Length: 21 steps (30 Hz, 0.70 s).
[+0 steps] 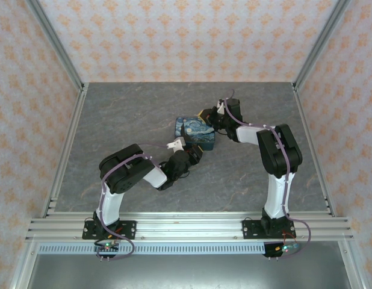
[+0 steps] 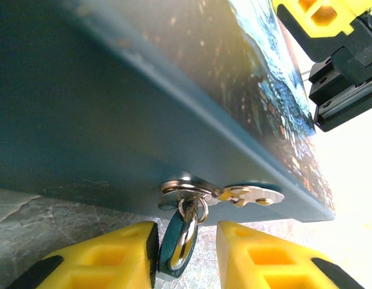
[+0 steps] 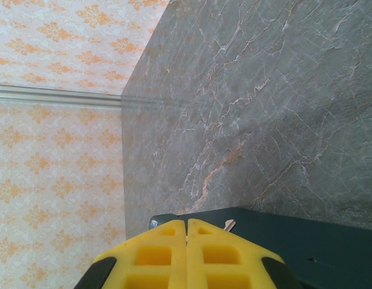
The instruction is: Unlock a padlock with a key
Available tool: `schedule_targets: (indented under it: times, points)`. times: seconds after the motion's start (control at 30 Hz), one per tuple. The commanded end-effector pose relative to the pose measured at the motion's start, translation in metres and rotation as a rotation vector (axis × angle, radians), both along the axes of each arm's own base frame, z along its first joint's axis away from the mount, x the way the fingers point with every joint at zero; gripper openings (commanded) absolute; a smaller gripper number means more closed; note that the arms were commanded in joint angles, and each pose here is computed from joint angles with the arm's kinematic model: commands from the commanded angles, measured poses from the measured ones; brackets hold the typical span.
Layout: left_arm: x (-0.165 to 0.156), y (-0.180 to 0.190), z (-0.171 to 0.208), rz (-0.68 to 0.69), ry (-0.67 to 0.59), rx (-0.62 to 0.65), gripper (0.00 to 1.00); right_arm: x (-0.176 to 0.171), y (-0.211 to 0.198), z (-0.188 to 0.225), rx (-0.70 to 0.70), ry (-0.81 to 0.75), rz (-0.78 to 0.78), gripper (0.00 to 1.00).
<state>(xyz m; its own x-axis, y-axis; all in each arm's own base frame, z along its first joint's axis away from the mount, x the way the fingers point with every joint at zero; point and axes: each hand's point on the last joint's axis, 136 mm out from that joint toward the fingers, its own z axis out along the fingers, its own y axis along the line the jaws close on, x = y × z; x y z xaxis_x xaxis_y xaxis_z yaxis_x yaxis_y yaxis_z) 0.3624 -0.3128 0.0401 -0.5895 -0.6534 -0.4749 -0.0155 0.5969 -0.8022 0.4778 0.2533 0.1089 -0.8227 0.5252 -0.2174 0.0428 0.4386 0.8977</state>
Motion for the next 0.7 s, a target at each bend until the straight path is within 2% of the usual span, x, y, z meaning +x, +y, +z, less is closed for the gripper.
schedule_targets:
  times: [0.0,0.23,0.4,0.6,0.67]
  points:
    - [-0.010,0.017,-0.044,0.015,0.097,0.168,0.32,-0.027,0.005,-0.054,-0.044,0.162,0.031,0.00]
    - [-0.009,0.016,-0.048,0.013,0.107,0.186,0.29,-0.027,0.006,-0.054,-0.041,0.164,0.032,0.00]
    - [-0.009,0.015,-0.051,0.009,0.117,0.202,0.21,-0.027,0.006,-0.054,-0.040,0.163,0.034,0.00]
    - [-0.011,0.015,-0.051,-0.009,0.136,0.203,0.02,-0.022,0.008,-0.042,-0.030,0.145,0.038,0.00]
    - [-0.012,0.016,-0.049,-0.012,0.143,0.190,0.00,-0.015,0.006,-0.031,-0.021,0.129,0.030,0.00]
